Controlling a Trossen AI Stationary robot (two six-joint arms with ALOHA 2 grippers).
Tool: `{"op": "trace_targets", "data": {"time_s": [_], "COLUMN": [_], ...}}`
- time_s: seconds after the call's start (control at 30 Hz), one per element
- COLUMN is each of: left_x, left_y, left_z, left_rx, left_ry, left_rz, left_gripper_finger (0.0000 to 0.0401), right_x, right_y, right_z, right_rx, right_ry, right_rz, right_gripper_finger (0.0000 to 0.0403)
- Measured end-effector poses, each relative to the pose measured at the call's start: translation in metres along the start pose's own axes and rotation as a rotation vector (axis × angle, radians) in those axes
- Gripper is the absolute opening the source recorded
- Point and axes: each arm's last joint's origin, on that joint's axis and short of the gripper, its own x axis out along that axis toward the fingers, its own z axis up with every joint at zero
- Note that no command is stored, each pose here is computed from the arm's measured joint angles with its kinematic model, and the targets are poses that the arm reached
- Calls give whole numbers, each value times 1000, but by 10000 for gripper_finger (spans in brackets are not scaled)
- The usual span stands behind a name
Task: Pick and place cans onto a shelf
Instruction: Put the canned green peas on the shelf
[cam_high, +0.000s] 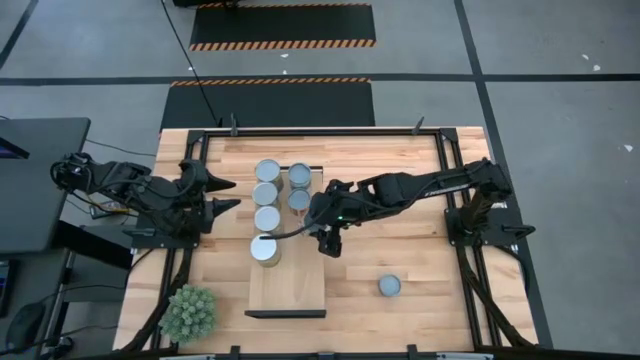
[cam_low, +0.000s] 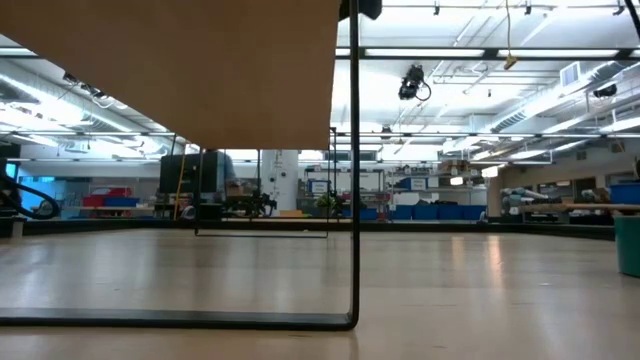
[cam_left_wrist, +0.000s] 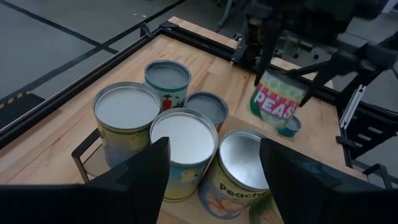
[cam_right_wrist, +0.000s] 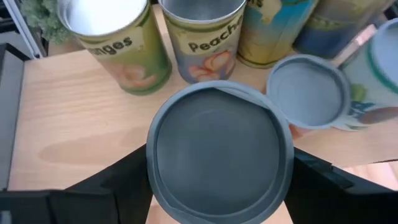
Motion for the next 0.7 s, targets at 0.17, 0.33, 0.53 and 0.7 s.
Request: {"op": "trace_targets", "data": {"time_s": [0.17, 0.33, 0.53, 0.7], "left_x": [0, 0, 0, 0], "left_y": [0, 0, 0, 0], "left_z": [0, 0, 0, 0], "left_rx": [-5, -6, -6, -6], "left_ry": [0, 0, 0, 1], "left_rz": [0, 0, 0, 1], "left_gripper_finger": [254, 254, 254, 254], "right_x": [12, 18, 31, 45], "right_y": [-1, 0, 2, 2], "right_z": [1, 1, 0, -3], "right_rx": [2, -8, -41, -69], "right_ry": [9, 5, 13, 38], "right_rz": [2, 2, -18, -26], "right_gripper_finger": [290, 290, 290, 290]}}
